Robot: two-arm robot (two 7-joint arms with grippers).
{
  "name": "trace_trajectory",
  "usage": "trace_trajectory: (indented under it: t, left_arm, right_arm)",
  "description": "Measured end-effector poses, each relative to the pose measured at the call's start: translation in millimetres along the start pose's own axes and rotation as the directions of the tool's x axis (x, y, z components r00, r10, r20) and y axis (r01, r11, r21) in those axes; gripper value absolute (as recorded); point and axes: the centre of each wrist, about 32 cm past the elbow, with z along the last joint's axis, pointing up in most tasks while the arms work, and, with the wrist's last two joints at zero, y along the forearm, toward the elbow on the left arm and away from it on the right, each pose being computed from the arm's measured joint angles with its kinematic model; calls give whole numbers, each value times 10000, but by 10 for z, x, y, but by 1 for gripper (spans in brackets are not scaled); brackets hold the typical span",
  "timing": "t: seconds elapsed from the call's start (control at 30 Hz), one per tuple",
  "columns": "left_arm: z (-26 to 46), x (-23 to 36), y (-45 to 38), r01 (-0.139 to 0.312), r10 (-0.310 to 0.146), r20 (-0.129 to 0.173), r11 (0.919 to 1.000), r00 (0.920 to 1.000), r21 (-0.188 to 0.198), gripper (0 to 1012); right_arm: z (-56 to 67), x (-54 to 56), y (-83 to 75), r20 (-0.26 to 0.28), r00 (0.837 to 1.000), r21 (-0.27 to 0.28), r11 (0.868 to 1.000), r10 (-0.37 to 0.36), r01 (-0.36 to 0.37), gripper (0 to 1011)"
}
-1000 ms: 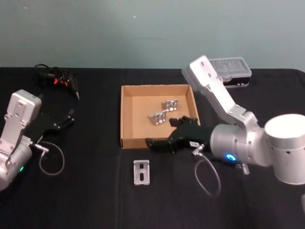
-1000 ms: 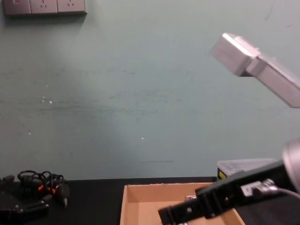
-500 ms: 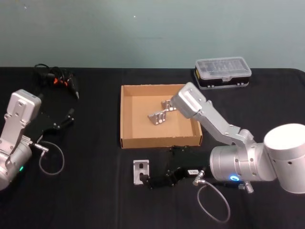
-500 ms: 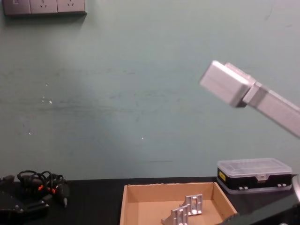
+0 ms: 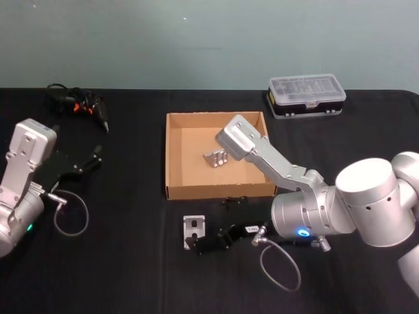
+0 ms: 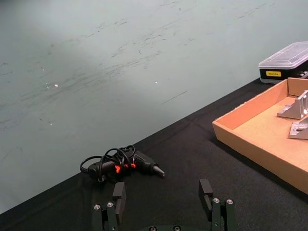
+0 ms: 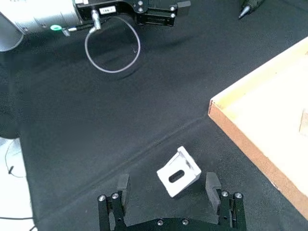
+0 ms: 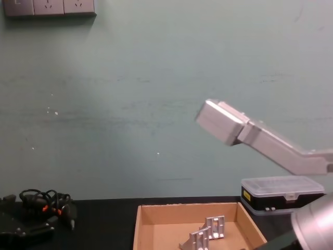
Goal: Use one hand to pick up the angle iron from the table and place it into the box.
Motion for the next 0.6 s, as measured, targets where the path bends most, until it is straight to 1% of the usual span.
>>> trace_trajectory:
  t: [0.13,0.33,0.6]
  left_arm:
    - [0,0,0,1,-1,0,10000,10000,0,1000]
    - [0,0,0,1,-1,-1,10000,10000,0,1000]
    - [0,0,0,0,0,-1,10000,10000,0,1000]
  right_arm:
    - [-5,22,89,110,9999,-62,9999,-92,93,1000]
    - [-37,68,187,48,9997,-126,9996,-242,243,1000]
    - [-72,121,286,-75,9992,72,9992,-393,394,1000]
